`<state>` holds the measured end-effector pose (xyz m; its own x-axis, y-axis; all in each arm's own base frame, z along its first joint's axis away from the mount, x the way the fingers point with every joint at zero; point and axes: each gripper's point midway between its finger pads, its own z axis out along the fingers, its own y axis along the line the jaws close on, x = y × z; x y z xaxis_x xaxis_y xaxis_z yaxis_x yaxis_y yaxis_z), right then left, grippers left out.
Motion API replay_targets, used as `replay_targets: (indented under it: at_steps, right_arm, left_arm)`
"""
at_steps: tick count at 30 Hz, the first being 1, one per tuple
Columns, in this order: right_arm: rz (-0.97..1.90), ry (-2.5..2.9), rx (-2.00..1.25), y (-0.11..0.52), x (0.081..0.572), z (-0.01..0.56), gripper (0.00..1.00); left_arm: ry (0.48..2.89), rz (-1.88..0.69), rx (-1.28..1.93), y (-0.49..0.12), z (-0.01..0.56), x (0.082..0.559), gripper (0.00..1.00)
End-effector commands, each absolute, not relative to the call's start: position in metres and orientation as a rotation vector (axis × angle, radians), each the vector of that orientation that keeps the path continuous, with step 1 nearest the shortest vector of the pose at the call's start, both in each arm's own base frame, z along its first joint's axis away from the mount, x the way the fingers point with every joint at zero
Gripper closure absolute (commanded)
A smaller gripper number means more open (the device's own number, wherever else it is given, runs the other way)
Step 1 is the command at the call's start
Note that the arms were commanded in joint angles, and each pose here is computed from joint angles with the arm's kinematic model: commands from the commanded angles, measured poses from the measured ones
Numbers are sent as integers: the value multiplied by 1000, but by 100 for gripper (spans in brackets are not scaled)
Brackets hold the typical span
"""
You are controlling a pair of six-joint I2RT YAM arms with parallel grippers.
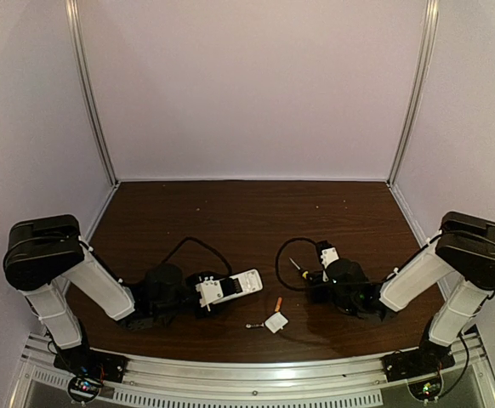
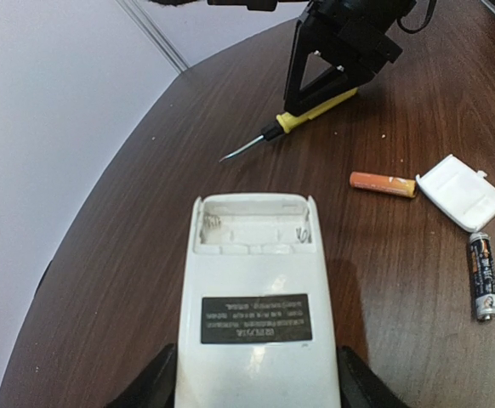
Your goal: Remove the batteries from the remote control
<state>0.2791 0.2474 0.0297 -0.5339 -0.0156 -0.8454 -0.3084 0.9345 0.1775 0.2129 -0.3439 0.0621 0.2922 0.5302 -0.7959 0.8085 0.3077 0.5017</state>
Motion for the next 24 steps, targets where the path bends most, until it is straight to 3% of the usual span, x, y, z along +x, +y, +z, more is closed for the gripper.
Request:
replay_targets:
  at_steps: [1, 11, 19, 24]
  right_arm:
    - [380, 2139, -228, 245, 276, 22, 76]
    - [466, 2193, -172, 255, 273, 17, 73]
    - [514, 2167, -169, 263, 274, 39, 58]
    - [456, 2128, -172, 258, 281, 68, 38]
  left_arm:
    - [1315, -320, 1284, -352, 88, 217, 100]
    - [1316, -317, 1285, -352, 87, 217, 100]
    - [1321, -317, 1278, -353, 87, 219, 100]
    - [1322, -323, 1267, -354, 89, 219, 100]
